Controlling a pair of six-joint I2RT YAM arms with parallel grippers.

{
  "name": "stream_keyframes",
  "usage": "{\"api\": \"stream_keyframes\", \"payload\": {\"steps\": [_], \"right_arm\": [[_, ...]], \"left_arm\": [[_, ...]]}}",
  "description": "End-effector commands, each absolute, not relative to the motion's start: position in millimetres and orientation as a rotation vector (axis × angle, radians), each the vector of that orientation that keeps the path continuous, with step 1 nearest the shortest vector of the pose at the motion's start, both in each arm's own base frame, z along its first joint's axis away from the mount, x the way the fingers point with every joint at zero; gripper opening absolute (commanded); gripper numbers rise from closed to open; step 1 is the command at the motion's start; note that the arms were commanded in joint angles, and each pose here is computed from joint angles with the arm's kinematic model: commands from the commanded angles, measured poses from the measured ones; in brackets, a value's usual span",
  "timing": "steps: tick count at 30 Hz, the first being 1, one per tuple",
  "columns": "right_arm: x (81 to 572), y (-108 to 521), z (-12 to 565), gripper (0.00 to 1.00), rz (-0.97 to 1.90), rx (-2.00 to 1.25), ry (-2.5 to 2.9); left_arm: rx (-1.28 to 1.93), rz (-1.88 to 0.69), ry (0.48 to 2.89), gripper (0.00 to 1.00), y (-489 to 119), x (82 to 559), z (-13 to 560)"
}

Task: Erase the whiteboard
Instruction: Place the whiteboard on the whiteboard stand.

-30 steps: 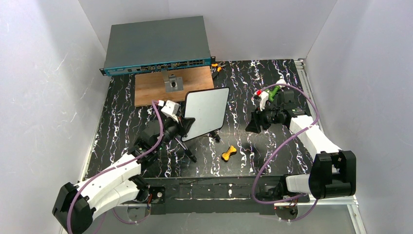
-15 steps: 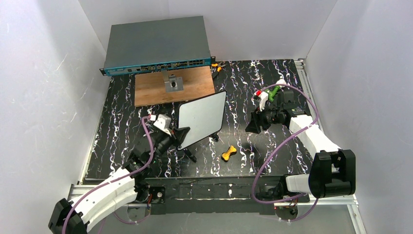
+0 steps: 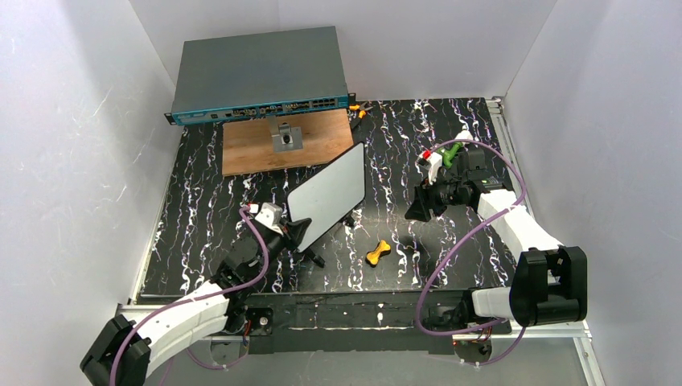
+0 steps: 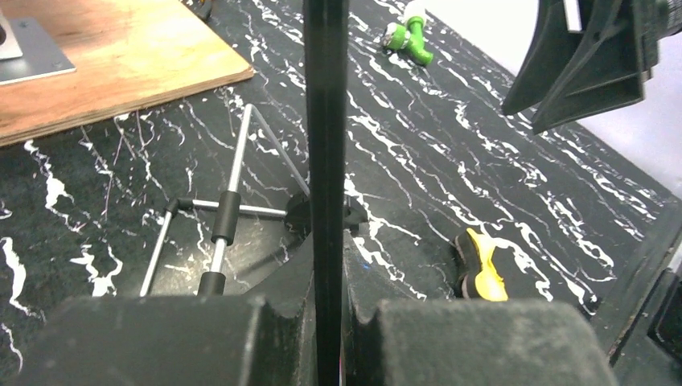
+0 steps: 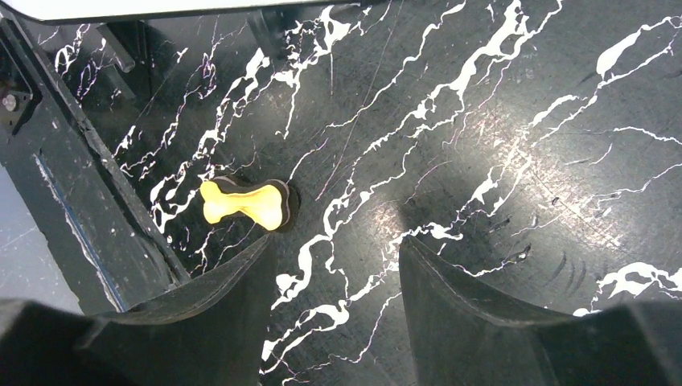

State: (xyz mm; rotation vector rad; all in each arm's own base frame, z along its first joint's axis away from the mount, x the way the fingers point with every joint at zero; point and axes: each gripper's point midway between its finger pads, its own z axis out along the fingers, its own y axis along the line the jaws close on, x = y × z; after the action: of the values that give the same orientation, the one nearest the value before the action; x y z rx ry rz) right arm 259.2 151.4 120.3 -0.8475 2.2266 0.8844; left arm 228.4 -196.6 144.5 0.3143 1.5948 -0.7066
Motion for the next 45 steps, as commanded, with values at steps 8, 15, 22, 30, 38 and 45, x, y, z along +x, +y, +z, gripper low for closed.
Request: {"api": "stream_keyframes", "payload": {"steps": [8, 15, 22, 30, 38, 45], "right_arm": [[255, 154, 126, 0.64, 0.915, -0.870, 2.201], [254, 155, 127, 0.65, 0.919, -0.872, 2.198], [254, 155, 127, 0.65, 0.917, -0.872, 2.196], [254, 155, 129, 0.65, 0.919, -0.874, 2.192], [254, 155, 130, 0.66, 0.918, -0.874, 2.190], [254, 155, 130, 0.66, 0.918, -0.876, 2.188]], "left_arm": [[0.227, -0.533, 1.738, 0.00, -156, 223, 79], [0.166, -0.572, 1.787, 0.00, -157, 220, 81], [0.113, -0.637, 1.896, 0.00, -162, 210, 77], [0.043, -0.632, 1.984, 0.00, -153, 198, 54], [-0.013, -0.556, 2.059, 0.13, -143, 199, 46], [-0.039, -0.540, 2.073, 0.33, -138, 196, 50]]}}
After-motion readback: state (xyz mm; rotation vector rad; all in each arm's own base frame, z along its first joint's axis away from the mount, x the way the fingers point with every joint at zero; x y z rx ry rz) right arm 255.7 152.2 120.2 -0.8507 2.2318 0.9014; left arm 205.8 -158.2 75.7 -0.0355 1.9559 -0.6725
